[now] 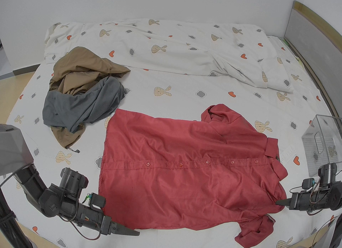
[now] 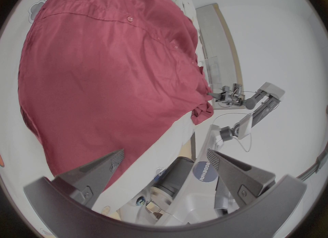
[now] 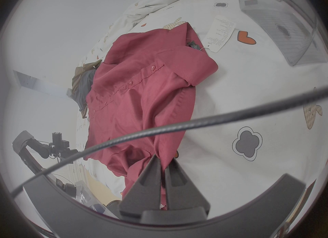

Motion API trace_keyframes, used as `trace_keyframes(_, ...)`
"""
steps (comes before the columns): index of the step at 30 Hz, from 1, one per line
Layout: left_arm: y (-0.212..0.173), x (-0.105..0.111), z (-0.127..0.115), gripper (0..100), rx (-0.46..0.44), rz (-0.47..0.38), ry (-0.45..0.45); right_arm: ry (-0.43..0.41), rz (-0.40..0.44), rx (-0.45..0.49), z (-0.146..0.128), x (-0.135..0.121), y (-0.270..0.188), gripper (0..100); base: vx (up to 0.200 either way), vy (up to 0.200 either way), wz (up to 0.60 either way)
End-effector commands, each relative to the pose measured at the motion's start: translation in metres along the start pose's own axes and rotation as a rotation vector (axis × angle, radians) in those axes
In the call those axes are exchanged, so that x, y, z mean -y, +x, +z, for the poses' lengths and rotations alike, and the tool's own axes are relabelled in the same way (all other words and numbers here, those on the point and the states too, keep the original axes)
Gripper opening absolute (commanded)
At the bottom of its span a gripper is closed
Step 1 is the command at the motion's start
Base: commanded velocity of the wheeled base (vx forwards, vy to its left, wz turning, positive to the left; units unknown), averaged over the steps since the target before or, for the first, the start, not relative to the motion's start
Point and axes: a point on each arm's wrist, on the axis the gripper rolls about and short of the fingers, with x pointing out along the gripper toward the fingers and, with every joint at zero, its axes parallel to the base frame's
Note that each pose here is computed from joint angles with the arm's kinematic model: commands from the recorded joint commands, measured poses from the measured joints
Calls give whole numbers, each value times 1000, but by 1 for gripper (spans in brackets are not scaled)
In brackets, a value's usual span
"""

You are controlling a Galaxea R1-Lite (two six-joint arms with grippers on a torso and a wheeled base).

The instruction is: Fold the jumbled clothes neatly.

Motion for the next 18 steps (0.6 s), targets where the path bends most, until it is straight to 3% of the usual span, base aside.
trace_keyframes(1,4,-2,-7,100,-28,10,-12,15,-2,-21,-5,1,0,0,0,0,0)
trace_keyframes(9,0,0,-23,100,-59,34,-19,-10,10,-12,-4,-2,0,0,0,0,0)
trace_keyframes(15,1,-5,-20,100,-55,133,6,-74,14,-17,-4,-3,0,0,0,0,0)
trace_keyframes(18,-4,3,-18,100,-25,133,39,-103,14,-17,-4,-3,0,0,0,0,0)
